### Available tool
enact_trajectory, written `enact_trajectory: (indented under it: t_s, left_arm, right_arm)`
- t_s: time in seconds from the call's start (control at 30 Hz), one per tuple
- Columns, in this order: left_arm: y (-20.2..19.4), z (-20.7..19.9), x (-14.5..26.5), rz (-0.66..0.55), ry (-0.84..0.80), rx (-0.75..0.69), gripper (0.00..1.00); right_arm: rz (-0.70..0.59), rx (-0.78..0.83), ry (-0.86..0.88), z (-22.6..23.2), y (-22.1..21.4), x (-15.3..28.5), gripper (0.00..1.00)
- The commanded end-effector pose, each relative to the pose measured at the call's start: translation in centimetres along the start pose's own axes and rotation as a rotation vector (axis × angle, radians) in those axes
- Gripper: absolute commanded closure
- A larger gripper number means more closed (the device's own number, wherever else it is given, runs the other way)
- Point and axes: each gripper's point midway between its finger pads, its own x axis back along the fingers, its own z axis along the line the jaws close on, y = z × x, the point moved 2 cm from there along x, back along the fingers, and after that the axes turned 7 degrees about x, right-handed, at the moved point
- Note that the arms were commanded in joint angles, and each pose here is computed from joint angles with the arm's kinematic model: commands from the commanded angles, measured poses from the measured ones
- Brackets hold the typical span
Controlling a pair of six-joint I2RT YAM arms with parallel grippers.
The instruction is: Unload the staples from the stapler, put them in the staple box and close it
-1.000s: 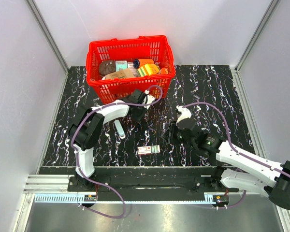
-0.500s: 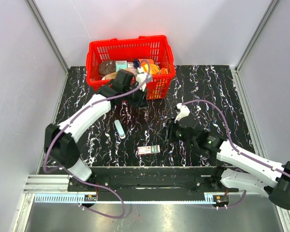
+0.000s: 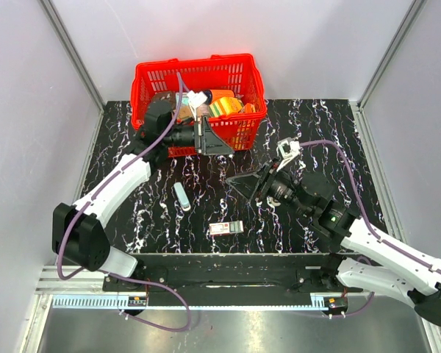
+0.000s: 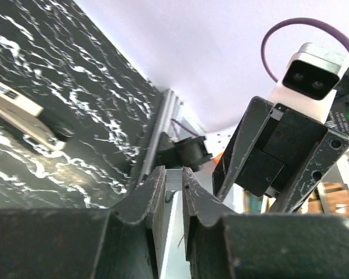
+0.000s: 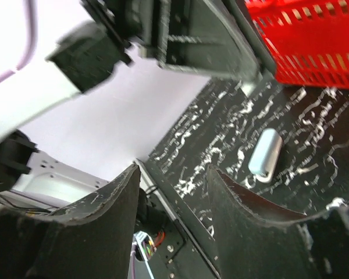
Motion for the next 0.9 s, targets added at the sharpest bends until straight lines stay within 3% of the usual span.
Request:
enact_trajectory:
  t_s: [0.0,0.87]
  left_arm:
    - [0.2,-5.2,1.1,0.009,-0.195,0.013,0.83]
    - [-0.6,-6.3,2.0,0.004,-0.259,0.075,0.86]
  right_arm:
    - [-0.141,0.025,0.142,3.6,4.5,0.0,0.44]
    - [-0.230,-0.004,0.135,2.4,6.7,-1.6,0.46]
